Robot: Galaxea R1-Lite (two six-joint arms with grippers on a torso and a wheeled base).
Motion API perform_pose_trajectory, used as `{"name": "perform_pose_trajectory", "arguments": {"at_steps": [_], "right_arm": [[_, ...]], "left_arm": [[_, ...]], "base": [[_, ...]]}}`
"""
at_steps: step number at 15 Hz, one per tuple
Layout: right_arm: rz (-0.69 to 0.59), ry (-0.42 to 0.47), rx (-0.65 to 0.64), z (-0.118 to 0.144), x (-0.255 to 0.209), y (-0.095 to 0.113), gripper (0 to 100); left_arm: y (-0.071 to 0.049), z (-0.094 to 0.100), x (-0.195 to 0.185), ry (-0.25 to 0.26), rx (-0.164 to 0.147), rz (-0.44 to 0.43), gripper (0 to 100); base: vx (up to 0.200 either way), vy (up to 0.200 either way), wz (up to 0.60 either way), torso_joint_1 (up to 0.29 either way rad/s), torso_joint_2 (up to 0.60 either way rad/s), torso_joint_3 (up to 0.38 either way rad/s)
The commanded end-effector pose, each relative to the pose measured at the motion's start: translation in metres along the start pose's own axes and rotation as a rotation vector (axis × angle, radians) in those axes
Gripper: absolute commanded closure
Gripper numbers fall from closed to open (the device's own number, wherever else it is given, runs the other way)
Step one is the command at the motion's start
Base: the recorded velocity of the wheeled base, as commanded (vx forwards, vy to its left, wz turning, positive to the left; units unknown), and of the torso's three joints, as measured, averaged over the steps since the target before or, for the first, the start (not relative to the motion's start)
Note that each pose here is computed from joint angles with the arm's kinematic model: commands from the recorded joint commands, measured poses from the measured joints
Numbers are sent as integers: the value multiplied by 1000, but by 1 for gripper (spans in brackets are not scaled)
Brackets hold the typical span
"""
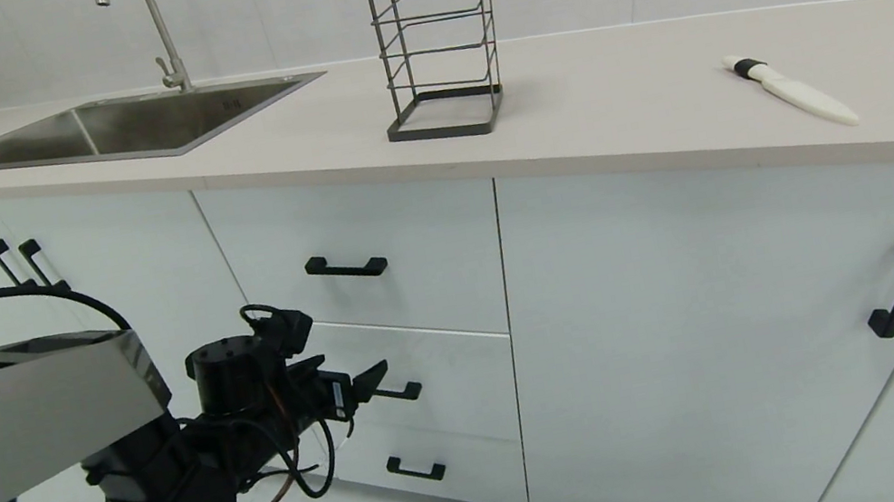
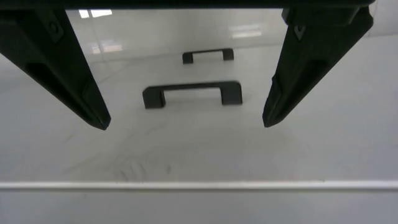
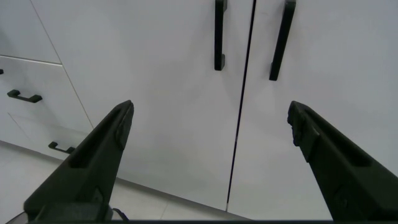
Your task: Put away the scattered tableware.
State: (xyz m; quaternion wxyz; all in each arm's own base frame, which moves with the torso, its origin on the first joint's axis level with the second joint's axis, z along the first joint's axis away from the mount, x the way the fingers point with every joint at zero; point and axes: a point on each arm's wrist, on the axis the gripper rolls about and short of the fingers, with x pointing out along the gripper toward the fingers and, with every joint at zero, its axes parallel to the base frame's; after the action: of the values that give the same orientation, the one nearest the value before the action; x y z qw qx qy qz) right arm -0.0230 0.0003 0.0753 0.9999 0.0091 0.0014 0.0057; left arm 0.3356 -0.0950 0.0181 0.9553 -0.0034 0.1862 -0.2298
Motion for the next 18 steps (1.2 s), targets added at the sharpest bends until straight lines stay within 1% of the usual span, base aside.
{"name": "perform_pose_trajectory", "arguments": {"at_steps": [1,3,4,5,6,7,8,9,10,11,12,13,14,15,16,17,18], "right_arm": [[1,2,0,0,0,0,0],[1,2,0,0,0,0,0],[1,2,0,0,0,0,0],[1,2,0,0,0,0,0],[1,2,0,0,0,0,0],[1,2,0,0,0,0,0],[1,2,0,0,0,0,0],[1,2,0,0,0,0,0],[1,3,-1,0,0,0,0],[1,2,0,0,0,0,0],[1,2,0,0,0,0,0],[-1,3,0,0,0,0,0],[1,3,0,0,0,0,0],[1,3,0,0,0,0,0],[1,3,0,0,0,0,0],[1,3,0,0,0,0,0],[1,3,0,0,0,0,0]], "left_arm": [[-7,15,-41,-21,2,5,0],[-13,21,-86,-35,1,21,0],[-13,23,-98,-44,0,28,0],[-15,30,-132,-93,6,47,0],[-19,36,-155,-146,19,61,0],[-28,45,-189,-244,49,61,0],[-36,49,-215,-330,70,56,0],[-43,49,-242,-413,90,56,0],[-47,48,-258,-468,101,60,0],[-56,45,-292,-581,127,74,0],[-62,40,-313,-644,142,80,0],[-66,34,-325,-669,147,82,0],[-73,13,-346,-677,148,88,0],[-73,13,-346,-677,148,88,0],[-80,-19,-365,-649,127,123,0],[-82,-33,-369,-616,110,140,0],[-82,-46,-368,-571,99,151,0]], "base": [[0,0,0,0,0,0],[0,0,0,0,0,0],[0,0,0,0,0,0],[0,0,0,0,0,0],[0,0,0,0,0,0],[0,0,0,0,0,0],[0,0,0,0,0,0],[0,0,0,0,0,0],[0,0,0,0,0,0],[0,0,0,0,0,0],[0,0,0,0,0,0],[0,0,0,0,0,0],[0,0,0,0,0,0],[0,0,0,0,0,0],[0,0,0,0,0,0],[0,0,0,0,0,0],[0,0,0,0,0,0]]}}
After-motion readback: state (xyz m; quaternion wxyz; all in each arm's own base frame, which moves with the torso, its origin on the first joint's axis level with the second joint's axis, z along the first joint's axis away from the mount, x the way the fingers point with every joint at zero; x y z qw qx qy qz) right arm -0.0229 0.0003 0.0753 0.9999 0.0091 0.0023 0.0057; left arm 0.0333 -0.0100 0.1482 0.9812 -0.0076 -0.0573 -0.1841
